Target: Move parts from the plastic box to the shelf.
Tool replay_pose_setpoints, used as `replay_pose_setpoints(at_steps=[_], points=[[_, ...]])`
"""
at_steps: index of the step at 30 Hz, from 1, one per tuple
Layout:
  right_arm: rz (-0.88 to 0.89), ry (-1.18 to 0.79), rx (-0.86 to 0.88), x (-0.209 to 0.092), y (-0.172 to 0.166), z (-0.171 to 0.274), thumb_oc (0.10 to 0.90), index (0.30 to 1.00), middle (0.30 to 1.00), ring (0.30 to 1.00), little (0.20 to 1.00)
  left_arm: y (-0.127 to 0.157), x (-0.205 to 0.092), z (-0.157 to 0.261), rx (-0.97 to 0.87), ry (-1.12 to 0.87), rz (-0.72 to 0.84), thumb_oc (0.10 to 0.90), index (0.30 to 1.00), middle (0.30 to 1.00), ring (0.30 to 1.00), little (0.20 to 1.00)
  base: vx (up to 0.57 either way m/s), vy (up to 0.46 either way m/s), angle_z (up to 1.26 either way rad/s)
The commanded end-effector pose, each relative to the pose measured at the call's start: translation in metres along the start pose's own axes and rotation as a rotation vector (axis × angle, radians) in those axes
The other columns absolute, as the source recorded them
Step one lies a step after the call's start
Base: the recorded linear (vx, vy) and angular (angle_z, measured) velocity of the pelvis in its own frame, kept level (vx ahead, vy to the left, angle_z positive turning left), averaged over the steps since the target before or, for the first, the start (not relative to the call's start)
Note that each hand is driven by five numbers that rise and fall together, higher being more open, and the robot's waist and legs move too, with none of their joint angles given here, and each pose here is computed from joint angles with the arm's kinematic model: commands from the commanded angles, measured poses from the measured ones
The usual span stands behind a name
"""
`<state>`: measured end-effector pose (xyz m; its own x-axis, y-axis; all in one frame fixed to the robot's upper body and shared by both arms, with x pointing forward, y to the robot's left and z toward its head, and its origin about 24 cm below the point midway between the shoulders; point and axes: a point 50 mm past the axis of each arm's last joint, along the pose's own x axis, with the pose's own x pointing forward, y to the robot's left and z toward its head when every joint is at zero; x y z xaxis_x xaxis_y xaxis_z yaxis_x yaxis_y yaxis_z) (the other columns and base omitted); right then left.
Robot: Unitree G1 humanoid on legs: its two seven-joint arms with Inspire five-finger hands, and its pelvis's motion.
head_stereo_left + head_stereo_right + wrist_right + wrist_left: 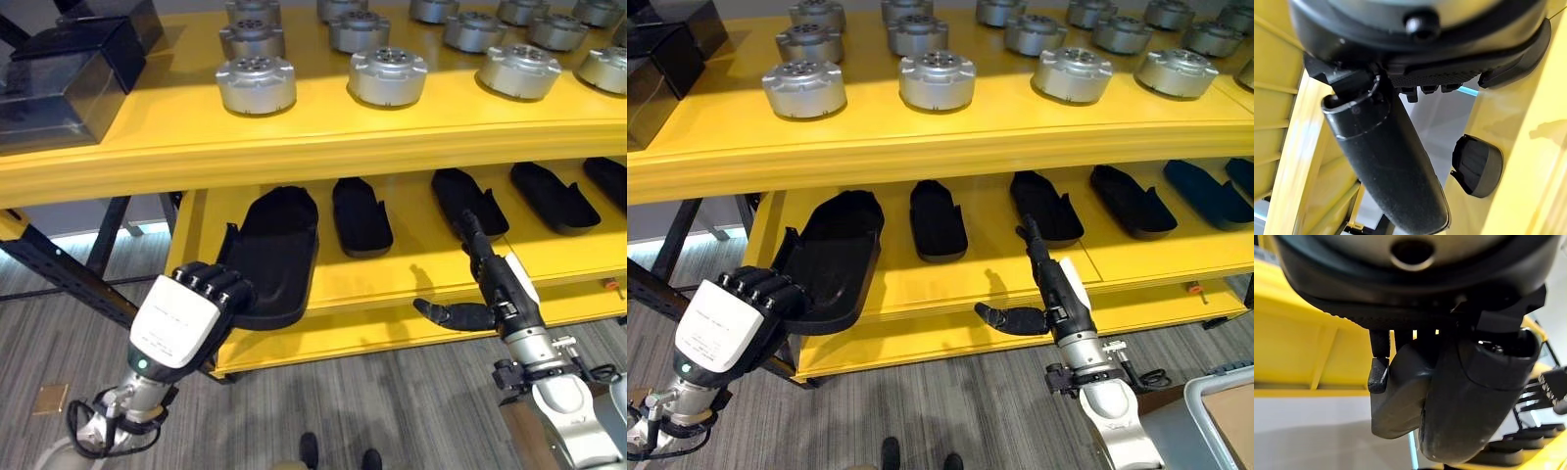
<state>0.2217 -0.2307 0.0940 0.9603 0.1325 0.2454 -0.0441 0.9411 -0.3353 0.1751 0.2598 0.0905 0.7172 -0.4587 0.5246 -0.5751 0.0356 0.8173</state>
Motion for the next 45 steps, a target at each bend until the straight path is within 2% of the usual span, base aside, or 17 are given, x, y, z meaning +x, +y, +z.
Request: replay_pose_setpoints(at_steps=[1,4,10,13,18,19,21,26,27,31,39,45], points=[[-0.179,-0.310,-0.055,0.024,-0.022,0.046,0.900,1.000,1.000,1.000,1.000,0.028,0.047,-0.026,0.102,0.061,0.342,0.400,0.300,0.300,0.300,0.300,-0.01,0.043,0.12],[-0.254,-0.343,-0.059,0.023,-0.024,0.048,0.900,1.000,1.000,1.000,1.000,0.022,0.051,-0.029,0.087,0.123,0.280,0.400,0.300,0.300,0.300,0.300,0.08,0.153,0.20],[-0.312,-0.334,-0.075,0.020,-0.039,0.049,0.900,1.000,1.000,1.000,1.000,0.013,0.042,-0.034,0.087,0.172,0.191,0.400,0.300,0.300,0.300,0.300,0.09,0.200,-0.26],[-0.394,-0.371,-0.073,0.016,-0.049,0.053,0.900,1.000,1.000,1.000,1.000,-0.001,0.033,-0.039,0.111,0.224,0.136,0.400,0.300,0.300,0.300,0.300,0.03,0.270,-0.47],[-0.339,-0.373,-0.102,0.013,-0.043,0.056,0.900,1.000,1.000,1.000,1.000,-0.034,0.011,-0.042,0.094,0.362,-0.078,0.400,0.300,0.300,0.300,0.300,0.07,0.159,-0.16],[-0.384,-0.386,-0.080,0.012,-0.044,0.058,0.900,1.000,1.000,1.000,1.000,-0.057,-0.007,-0.038,0.078,0.461,-0.174,0.400,0.300,0.300,0.300,0.300,0.08,0.094,-0.08],[-0.391,-0.369,-0.066,0.013,-0.042,0.055,0.900,1.000,1.000,1.000,1.000,-0.078,-0.013,-0.034,0.075,0.537,-0.231,0.400,0.300,0.300,0.300,0.300,0.04,0.055,-0.18],[-0.364,-0.352,-0.064,0.015,-0.034,0.051,0.900,1.000,1.000,1.000,1.000,-0.102,-0.017,-0.029,0.074,0.611,-0.325,0.400,0.300,0.300,0.300,0.300,0.03,0.013,-0.15],[-0.350,-0.342,-0.064,0.016,-0.032,0.049,0.900,1.000,1.000,1.000,1.000,-0.110,-0.018,-0.026,0.080,0.615,-0.370,0.400,0.300,0.300,0.300,0.300,0.06,0.008,-0.18],[-0.307,-0.323,-0.068,0.020,-0.029,0.047,0.900,1.000,1.000,1.000,1.000,-0.119,0.000,-0.028,0.120,0.613,-0.373,0.400,0.300,0.300,0.300,0.300,0.04,0.015,-0.18],[-0.246,-0.365,-0.073,0.033,-0.023,0.050,0.900,1.000,1.000,1.000,1.000,-0.121,0.033,-0.048,0.214,0.583,-0.379,0.400,0.300,0.300,0.300,0.300,-0.05,0.039,-0.13],[-0.211,-0.414,-0.088,0.045,-0.021,0.058,0.900,1.000,1.000,1.000,1.000,-0.123,0.031,-0.060,0.280,0.578,-0.435,0.400,0.300,0.300,0.300,0.300,-0.06,0.053,-0.13]])
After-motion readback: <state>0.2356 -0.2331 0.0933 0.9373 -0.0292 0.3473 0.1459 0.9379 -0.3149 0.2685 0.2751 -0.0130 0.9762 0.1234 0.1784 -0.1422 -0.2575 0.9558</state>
